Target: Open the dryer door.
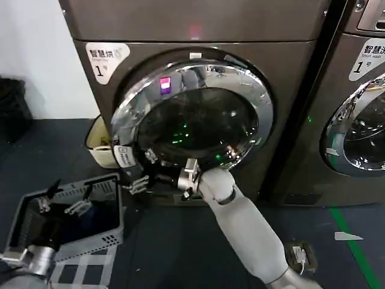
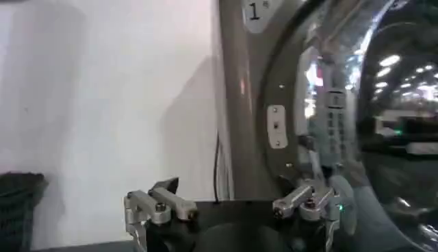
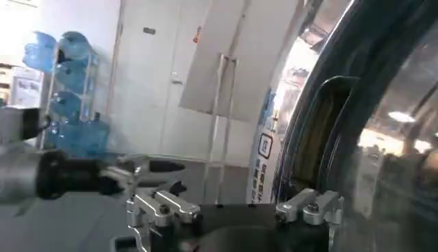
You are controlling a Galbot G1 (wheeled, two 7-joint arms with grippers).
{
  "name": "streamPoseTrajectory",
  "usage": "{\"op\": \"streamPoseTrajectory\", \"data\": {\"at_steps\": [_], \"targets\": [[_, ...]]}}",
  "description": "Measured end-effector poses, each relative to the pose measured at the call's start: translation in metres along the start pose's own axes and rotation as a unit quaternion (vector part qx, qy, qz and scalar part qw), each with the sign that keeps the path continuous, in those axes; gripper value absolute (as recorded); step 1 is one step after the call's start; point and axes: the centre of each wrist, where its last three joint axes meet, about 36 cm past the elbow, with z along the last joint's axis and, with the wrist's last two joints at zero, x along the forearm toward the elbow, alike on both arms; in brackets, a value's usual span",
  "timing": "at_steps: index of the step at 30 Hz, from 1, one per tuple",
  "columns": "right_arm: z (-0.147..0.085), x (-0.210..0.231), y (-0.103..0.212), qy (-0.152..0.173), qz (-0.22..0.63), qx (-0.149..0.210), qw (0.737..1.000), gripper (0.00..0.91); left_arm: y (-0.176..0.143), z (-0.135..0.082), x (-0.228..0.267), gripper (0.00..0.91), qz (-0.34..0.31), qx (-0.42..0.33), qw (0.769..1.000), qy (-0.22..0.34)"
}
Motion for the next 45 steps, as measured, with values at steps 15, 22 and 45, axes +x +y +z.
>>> {"op": "streamPoseTrajectory", "data": {"at_steps": [15,22,45], "targets": [[0.000,0.023,0.008,-0.010,-0.050,0.000,0.999,0.907,0.048,-0.009,-0.017,0.907,-0.033,0.009,0.999,-0.011],[0.000,0.033,0.015,-0.017,-0.072,-0.005,0.997,0.907,0.063,-0.015,-0.035,0.907,-0.036,0.000,0.999,0.000],[0.004,0.101,0.023,-0.032,-0.148,-0.010,0.988,0.907,0.089,-0.030,-0.086,0.907,0.039,0.021,0.998,-0.035]]}}
